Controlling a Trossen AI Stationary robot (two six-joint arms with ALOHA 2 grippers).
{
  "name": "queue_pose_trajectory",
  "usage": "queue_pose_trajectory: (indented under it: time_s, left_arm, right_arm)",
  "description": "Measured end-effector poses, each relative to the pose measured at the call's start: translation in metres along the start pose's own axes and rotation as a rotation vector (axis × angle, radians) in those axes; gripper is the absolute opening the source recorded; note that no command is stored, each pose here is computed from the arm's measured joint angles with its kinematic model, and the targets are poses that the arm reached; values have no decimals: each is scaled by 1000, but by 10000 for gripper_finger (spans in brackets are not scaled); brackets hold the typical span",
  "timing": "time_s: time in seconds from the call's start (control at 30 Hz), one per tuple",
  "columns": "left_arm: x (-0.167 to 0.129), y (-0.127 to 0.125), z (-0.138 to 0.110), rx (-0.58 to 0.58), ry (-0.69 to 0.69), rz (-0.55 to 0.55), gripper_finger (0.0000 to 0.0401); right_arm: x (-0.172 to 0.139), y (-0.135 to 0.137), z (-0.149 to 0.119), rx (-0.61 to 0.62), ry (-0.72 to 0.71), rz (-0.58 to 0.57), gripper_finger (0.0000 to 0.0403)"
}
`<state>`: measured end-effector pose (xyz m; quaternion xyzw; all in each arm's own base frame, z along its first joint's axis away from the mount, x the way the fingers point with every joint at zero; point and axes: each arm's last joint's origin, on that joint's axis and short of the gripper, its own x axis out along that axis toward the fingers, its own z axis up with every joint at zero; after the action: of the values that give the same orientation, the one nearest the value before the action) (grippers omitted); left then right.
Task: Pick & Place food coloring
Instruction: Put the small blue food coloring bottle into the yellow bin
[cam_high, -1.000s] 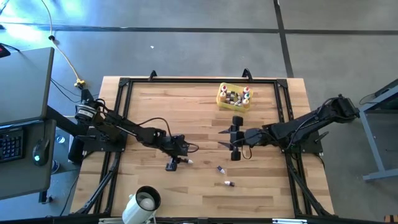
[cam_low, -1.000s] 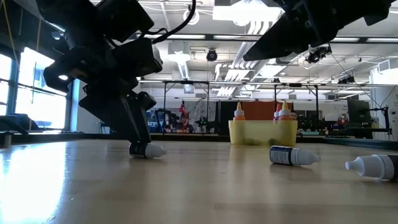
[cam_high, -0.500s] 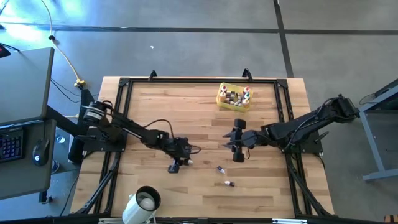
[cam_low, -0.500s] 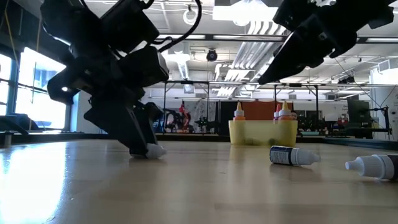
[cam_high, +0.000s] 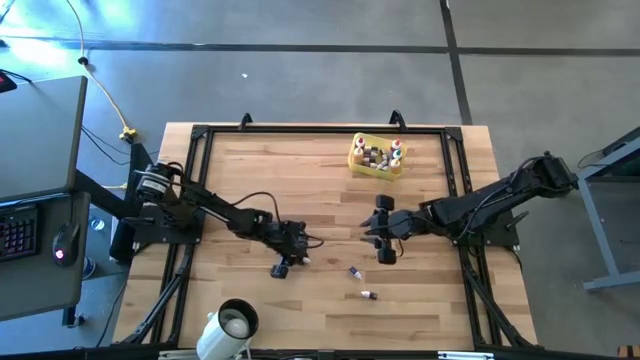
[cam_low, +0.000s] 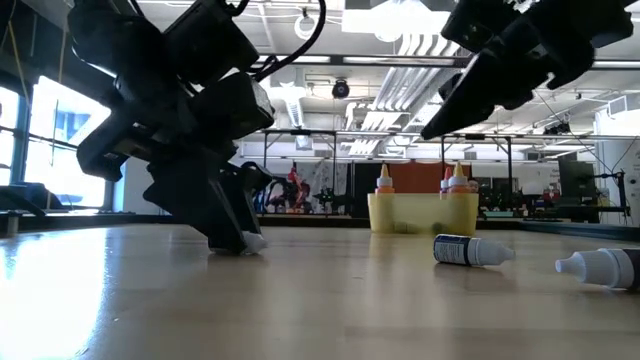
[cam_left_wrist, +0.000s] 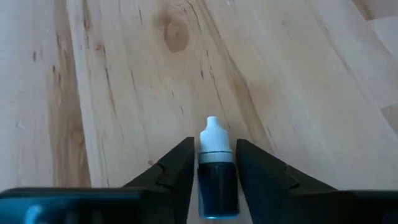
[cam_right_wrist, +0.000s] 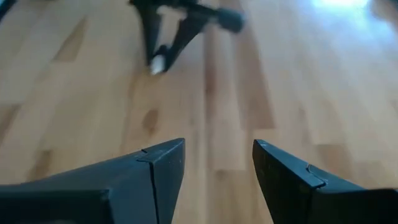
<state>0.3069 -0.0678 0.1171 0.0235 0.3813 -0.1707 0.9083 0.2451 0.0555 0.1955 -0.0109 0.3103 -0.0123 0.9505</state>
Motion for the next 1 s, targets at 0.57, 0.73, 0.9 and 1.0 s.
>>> queue_pose_trajectory:
  time_s: [0.57, 0.73, 0.9, 1.0]
  left_arm:
    - [-16, 45, 75, 329, -108, 480, 94]
    - [-42, 96, 115, 295, -219, 572, 96]
    - [-60, 144, 141, 270, -319, 539, 96]
    - [-57, 170, 149, 253, -336, 542, 97]
  right_arm:
    - [-19, -1, -55, 431, 704, 118, 183]
    - [-29, -5, -68, 542, 865, -29, 183]
    - [-44, -13, -74, 528, 939, -189, 183]
    - [-64, -22, -74, 479, 921, -356, 183]
